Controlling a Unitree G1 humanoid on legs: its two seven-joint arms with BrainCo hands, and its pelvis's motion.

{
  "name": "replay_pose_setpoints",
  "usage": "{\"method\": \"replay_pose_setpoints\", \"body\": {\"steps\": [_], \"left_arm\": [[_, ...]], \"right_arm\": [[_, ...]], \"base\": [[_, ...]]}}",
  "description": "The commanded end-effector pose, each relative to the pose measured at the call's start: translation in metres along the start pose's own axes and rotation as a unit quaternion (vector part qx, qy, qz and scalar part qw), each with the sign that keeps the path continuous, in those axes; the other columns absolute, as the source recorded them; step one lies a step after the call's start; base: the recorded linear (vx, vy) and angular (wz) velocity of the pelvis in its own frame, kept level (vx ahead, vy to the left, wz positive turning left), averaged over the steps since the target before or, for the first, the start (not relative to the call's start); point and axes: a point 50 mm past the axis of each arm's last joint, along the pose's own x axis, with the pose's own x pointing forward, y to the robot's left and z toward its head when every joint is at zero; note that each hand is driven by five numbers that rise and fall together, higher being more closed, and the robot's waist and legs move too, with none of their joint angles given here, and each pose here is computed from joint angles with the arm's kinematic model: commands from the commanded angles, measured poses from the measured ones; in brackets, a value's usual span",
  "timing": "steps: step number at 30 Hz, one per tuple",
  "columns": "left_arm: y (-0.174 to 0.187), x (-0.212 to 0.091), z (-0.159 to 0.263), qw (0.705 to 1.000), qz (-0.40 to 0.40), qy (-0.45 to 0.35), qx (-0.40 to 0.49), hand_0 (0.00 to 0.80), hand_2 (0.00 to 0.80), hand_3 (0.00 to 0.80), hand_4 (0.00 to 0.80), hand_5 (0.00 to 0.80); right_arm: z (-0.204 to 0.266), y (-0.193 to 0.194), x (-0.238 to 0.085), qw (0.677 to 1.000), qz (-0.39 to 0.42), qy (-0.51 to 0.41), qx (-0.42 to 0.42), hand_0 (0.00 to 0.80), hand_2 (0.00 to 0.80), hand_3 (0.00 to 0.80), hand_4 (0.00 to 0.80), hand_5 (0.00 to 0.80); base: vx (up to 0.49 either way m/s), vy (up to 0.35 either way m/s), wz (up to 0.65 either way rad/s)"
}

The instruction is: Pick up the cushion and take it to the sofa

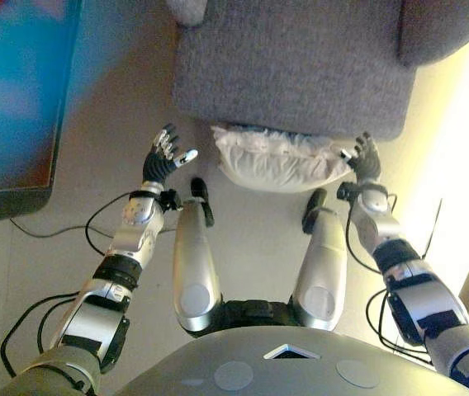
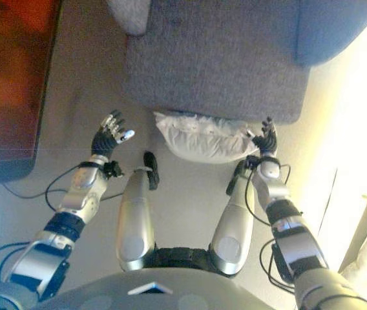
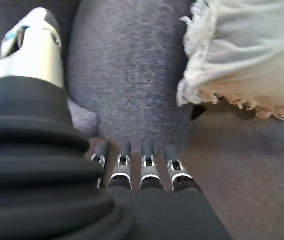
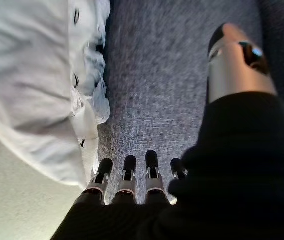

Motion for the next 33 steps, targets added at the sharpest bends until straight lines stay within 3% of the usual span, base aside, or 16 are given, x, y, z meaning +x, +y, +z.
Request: {"method": "replay_pose_setpoints", "body": {"steps": [1,21,27,33], "left_arm": [[-0.008,0.005,0.012,0.999,-0.001,-0.042,-0.007,0.000,0.000,0.000,0.000,0.000],[-0.003,0.024,0.021,1.000,0.012,-0.025,0.004,0.000,0.000,0.000,0.000,0.000],[-0.003,0.025,0.015,1.000,-0.001,0.005,-0.016,0.000,0.000,0.000,0.000,0.000],[-0.003,0.024,0.008,0.999,-0.016,0.031,-0.027,0.000,0.000,0.000,0.000,0.000]], "right_arm": [[0.013,-0.011,0.005,0.999,-0.030,-0.030,0.014,0.000,0.000,0.000,0.000,0.000],[0.007,-0.061,0.003,0.982,-0.162,-0.018,0.097,0.000,0.000,0.000,0.000,0.000],[0.003,-0.053,0.000,0.989,-0.067,-0.022,0.128,0.000,0.000,0.000,0.000,0.000],[0.008,-0.014,-0.005,0.979,0.112,-0.027,0.169,0.000,0.000,0.000,0.000,0.000]], "base": [[-0.109,-0.007,0.04],[0.011,0.017,-0.08],[0.047,-0.005,-0.06],[0.008,-0.008,0.00]]}}
